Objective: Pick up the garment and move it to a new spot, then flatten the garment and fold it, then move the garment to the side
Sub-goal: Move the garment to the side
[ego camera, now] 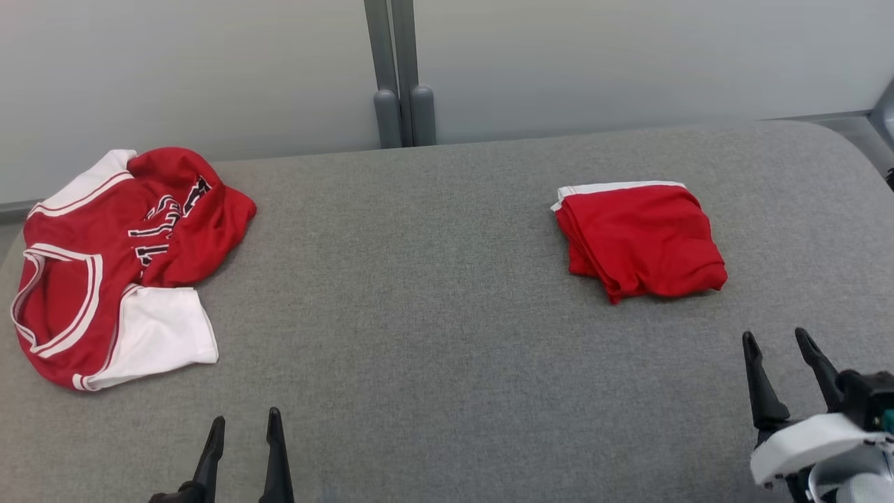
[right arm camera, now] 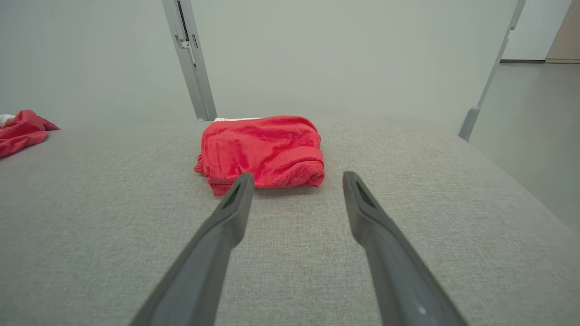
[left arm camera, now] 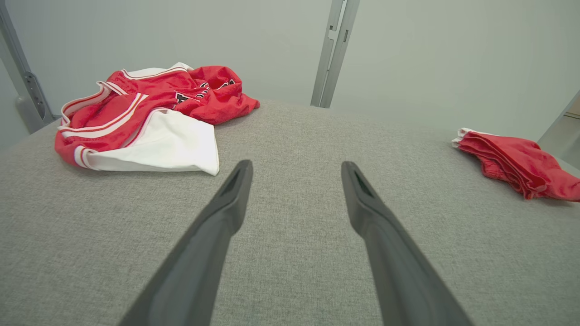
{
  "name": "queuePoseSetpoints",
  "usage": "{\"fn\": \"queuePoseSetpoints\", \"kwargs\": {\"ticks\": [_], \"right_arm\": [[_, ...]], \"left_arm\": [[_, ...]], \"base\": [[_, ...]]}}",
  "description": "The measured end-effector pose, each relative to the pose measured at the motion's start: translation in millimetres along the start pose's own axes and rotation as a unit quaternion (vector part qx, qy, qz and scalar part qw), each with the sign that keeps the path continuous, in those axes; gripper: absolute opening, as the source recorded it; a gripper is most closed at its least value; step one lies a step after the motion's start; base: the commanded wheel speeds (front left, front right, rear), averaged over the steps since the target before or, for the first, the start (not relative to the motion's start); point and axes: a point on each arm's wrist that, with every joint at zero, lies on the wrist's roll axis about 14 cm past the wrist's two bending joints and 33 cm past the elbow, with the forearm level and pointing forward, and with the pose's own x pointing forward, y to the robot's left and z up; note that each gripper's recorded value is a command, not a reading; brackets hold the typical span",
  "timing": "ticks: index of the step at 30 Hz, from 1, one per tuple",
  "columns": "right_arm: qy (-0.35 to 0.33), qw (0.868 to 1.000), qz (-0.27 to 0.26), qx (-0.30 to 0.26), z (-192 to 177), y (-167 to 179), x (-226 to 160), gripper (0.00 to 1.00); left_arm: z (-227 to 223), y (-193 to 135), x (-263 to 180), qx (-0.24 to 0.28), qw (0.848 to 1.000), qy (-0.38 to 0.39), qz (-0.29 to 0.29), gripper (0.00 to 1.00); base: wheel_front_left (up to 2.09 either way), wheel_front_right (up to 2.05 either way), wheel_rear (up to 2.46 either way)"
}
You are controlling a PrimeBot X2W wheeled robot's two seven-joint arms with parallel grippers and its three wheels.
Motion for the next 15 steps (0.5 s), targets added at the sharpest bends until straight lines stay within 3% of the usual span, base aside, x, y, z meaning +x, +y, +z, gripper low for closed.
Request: {"fn": "queuePoseSetpoints", "kwargs": {"ticks": [7,15], "right_arm": [[0.047,0.998,-0.027,0.033,15,-37,82,1.0],[0.179,0.981,-0.028,0.063,-37,-33,141,1.0]], "left_arm": [[-3,-16,25,0.0,1.0,0.006,-0.024,1.0],[-28,-16,39,-0.004,0.999,0.044,-0.016,1.0]], "base": [[0.0,0.0,0.0],[0.0,0.0,0.0]]}}
